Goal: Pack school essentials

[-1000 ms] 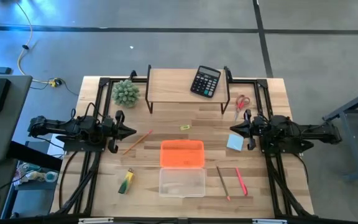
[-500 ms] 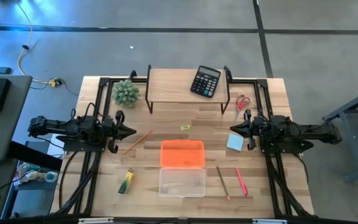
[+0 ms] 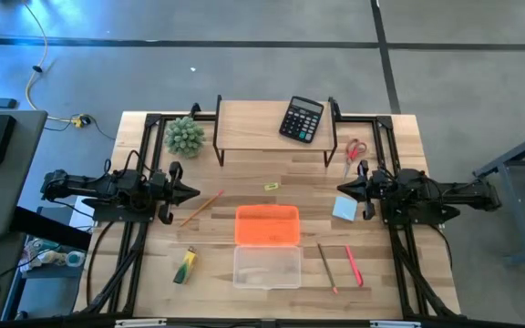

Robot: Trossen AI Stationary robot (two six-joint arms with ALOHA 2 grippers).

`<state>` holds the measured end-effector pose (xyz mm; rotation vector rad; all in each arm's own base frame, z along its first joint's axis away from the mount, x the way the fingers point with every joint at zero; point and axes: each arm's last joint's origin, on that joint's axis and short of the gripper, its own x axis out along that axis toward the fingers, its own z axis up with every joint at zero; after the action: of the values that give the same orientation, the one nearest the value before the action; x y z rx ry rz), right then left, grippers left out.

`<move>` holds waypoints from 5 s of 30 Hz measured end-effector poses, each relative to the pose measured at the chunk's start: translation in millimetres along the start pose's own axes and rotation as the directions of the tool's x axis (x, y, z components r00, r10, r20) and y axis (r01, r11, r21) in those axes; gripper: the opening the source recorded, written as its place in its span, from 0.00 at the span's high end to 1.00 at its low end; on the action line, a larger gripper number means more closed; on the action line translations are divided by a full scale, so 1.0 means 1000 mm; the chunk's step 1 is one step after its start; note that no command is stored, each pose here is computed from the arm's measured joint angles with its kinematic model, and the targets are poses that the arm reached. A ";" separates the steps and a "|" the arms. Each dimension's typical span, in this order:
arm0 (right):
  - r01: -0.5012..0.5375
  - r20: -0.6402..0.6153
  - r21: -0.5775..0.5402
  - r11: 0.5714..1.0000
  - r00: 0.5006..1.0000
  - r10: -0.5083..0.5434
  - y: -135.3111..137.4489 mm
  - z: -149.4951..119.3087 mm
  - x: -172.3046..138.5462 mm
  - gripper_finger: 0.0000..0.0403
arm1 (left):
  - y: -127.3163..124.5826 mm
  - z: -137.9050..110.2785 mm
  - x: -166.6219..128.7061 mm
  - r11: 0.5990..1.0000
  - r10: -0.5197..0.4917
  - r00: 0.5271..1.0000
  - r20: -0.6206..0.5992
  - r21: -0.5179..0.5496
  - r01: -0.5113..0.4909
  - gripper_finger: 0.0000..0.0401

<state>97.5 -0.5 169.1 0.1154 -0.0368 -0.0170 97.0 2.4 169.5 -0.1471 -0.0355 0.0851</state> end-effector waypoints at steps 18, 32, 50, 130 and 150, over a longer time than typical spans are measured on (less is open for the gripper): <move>0.000 0.000 0.000 1.000 1.000 0.000 0.000 0.000 0.000 1.00 | 0.000 0.000 0.000 1.000 0.000 1.000 0.000 0.000 0.000 1.00; 0.011 0.001 -0.014 1.000 1.000 -0.011 0.000 0.000 0.000 1.00 | 0.000 0.000 0.000 1.000 0.000 1.000 0.000 0.000 0.000 1.00; 0.040 0.056 0.575 0.817 0.994 -0.088 -0.002 0.005 0.000 1.00 | 0.000 0.000 0.000 1.000 0.001 1.000 0.000 0.000 -0.001 1.00; 0.792 -0.930 0.367 0.489 0.301 0.211 0.166 0.061 0.101 0.72 | 0.000 0.005 0.000 0.989 0.005 0.998 0.057 -0.145 0.004 1.00; 0.906 -0.928 0.307 0.293 0.217 0.302 0.222 -0.009 0.121 0.63 | 0.001 0.006 0.000 0.968 0.066 0.996 0.064 -0.245 -0.049 1.00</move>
<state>222.3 218.8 189.7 1.3607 1.3425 -0.5370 96.5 4.5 174.8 -0.3912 -0.1138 0.1442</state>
